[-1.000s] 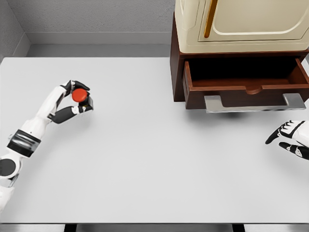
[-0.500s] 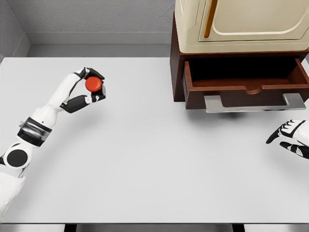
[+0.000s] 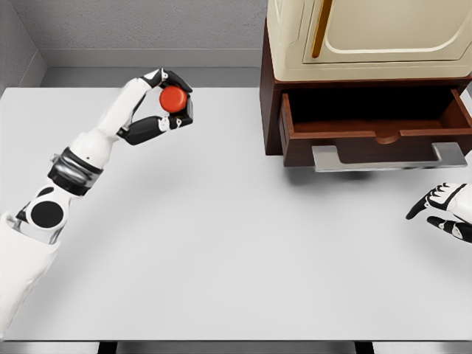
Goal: Put the switch into the drawer with left arm, and close the drawer with right arm
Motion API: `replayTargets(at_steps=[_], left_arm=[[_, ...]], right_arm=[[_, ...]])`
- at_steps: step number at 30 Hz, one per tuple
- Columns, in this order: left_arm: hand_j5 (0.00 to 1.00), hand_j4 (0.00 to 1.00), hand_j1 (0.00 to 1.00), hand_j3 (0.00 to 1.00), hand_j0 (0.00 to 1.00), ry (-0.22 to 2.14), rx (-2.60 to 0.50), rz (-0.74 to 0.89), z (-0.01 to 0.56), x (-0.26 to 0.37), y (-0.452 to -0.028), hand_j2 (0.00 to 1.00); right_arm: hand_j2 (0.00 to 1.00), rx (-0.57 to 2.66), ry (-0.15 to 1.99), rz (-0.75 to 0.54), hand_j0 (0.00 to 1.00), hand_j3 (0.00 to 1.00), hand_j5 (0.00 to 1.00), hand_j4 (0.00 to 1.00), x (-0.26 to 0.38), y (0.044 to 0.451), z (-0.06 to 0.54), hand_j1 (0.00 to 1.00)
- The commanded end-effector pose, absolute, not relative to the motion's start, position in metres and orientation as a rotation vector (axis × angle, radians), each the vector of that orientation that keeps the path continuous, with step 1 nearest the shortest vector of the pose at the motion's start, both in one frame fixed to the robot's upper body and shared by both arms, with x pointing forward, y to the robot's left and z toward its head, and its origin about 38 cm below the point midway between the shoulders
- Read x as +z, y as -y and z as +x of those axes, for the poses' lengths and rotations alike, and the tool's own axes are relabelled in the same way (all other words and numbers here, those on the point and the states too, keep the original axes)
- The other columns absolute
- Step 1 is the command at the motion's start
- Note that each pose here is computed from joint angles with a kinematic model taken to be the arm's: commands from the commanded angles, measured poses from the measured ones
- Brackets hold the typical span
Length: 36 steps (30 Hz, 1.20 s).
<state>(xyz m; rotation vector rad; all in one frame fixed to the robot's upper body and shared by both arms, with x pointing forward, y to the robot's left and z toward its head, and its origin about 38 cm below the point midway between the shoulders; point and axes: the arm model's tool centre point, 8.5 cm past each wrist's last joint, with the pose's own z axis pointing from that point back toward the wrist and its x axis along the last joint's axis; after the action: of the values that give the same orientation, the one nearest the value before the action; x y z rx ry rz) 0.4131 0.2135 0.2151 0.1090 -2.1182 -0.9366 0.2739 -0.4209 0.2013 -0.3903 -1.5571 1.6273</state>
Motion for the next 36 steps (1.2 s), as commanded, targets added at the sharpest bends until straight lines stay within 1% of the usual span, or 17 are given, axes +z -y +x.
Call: replayTargets(at_steps=[1,5,9,21,27,31,36], left_arm=[[0.33,0.33,0.33,0.33,0.33,2.121,-0.957,0.095,0.411,0.21,-0.199,0.33],[0.33,0.33,0.33,0.33,0.33,2.147,-1.006,0.14,0.412,0.214,-0.182,0.33],[0.33,0.33,0.33,0.33,0.33,2.178,-1.081,0.221,0.414,0.22,-0.163,0.33],[0.33,0.33,0.33,0.33,0.33,2.228,-1.226,0.394,0.417,0.237,-0.131,0.33],[0.33,0.33,0.33,0.33,0.33,2.25,-1.292,0.436,0.409,0.239,-0.111,0.33],[0.33,0.33,0.33,0.33,0.33,2.257,-1.346,0.513,0.408,0.243,-0.098,0.33],[0.33,0.33,0.33,0.33,0.33,2.265,-1.385,0.557,0.408,0.247,-0.089,0.33]], right_arm=[[0.54,1.622,1.56,-0.389,0.54,0.54,0.54,0.54,0.202,0.421,0.274,0.54],[0.54,1.623,1.558,-0.39,0.54,0.54,0.54,0.54,0.202,0.421,0.274,0.54],[0.54,1.624,1.558,-0.391,0.54,0.54,0.54,0.54,0.202,0.421,0.274,0.54],[0.55,1.623,1.556,-0.394,0.55,0.55,0.55,0.55,0.201,0.422,0.274,0.55],[0.55,1.624,1.555,-0.394,0.55,0.55,0.55,0.55,0.201,0.422,0.274,0.55],[0.55,1.622,1.555,-0.395,0.55,0.55,0.55,0.55,0.201,0.423,0.274,0.55],[0.55,1.623,1.556,-0.394,0.55,0.55,0.55,0.55,0.201,0.422,0.274,0.55]])
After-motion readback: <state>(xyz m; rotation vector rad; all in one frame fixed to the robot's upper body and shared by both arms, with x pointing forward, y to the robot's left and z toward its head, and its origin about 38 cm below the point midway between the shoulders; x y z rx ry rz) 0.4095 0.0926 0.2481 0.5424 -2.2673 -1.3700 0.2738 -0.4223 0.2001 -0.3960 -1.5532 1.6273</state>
